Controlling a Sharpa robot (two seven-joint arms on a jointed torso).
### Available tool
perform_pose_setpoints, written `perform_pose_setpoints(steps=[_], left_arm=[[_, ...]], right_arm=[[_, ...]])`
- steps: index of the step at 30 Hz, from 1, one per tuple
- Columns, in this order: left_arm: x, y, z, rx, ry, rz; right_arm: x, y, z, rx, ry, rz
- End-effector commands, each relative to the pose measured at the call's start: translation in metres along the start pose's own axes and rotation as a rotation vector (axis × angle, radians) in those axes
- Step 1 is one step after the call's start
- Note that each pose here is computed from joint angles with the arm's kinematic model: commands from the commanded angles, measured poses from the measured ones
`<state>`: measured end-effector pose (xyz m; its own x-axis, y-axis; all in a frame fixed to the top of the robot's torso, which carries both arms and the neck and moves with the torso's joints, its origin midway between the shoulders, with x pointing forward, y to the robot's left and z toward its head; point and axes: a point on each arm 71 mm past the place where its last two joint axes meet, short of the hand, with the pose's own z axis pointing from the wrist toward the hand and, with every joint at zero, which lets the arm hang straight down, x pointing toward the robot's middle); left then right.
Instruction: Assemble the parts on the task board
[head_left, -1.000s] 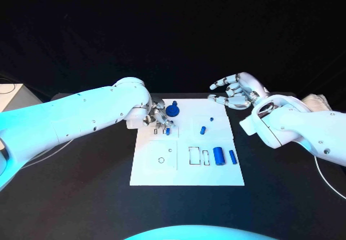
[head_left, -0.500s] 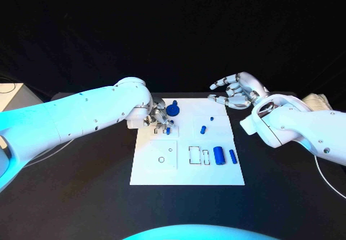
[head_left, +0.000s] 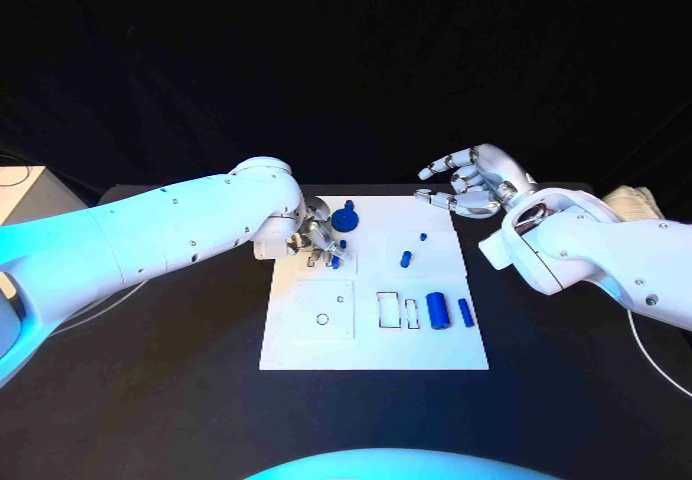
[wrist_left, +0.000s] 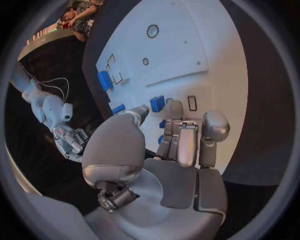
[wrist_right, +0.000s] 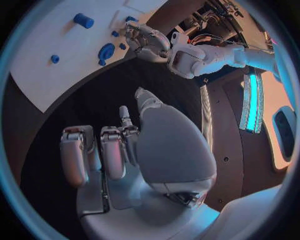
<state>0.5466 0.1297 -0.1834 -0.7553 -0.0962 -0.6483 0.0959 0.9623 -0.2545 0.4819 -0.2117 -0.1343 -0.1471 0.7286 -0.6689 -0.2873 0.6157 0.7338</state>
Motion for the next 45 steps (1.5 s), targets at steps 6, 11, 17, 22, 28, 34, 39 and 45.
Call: perform_pose_setpoints(steps=[6, 11, 17, 22, 28, 34, 39, 45], left_arm=[[0.0030, -0.0027, 0.0005, 0.013, 0.029, -0.006], [0.0036, -0.0029, 0.0003, 0.020, 0.034, -0.016], [0.0047, -0.0025, -0.0003, 0.040, 0.044, -0.073], [0.0053, -0.0014, -0.0007, 0.058, 0.055, -0.136], [0.0043, 0.0019, -0.0020, 0.073, 0.053, -0.208], [0.0007, 0.0085, -0.0036, 0.074, 0.017, -0.268], [-0.0016, 0.0129, -0.0049, 0.068, -0.022, -0.295], [-0.0037, 0.0160, -0.0062, 0.047, -0.084, -0.260]], right_arm=[[0.001, 0.000, 0.001, 0.001, 0.013, -0.001], [0.001, 0.000, 0.001, 0.003, 0.014, -0.002], [0.002, 0.000, 0.001, 0.005, 0.016, -0.002], [0.002, -0.001, 0.002, 0.007, 0.018, -0.003], [0.002, -0.001, 0.002, 0.009, 0.017, -0.004], [0.002, -0.003, 0.002, 0.012, 0.018, -0.005], [0.001, -0.004, 0.002, 0.016, 0.018, -0.006], [0.001, -0.005, 0.002, 0.019, 0.020, -0.007]])
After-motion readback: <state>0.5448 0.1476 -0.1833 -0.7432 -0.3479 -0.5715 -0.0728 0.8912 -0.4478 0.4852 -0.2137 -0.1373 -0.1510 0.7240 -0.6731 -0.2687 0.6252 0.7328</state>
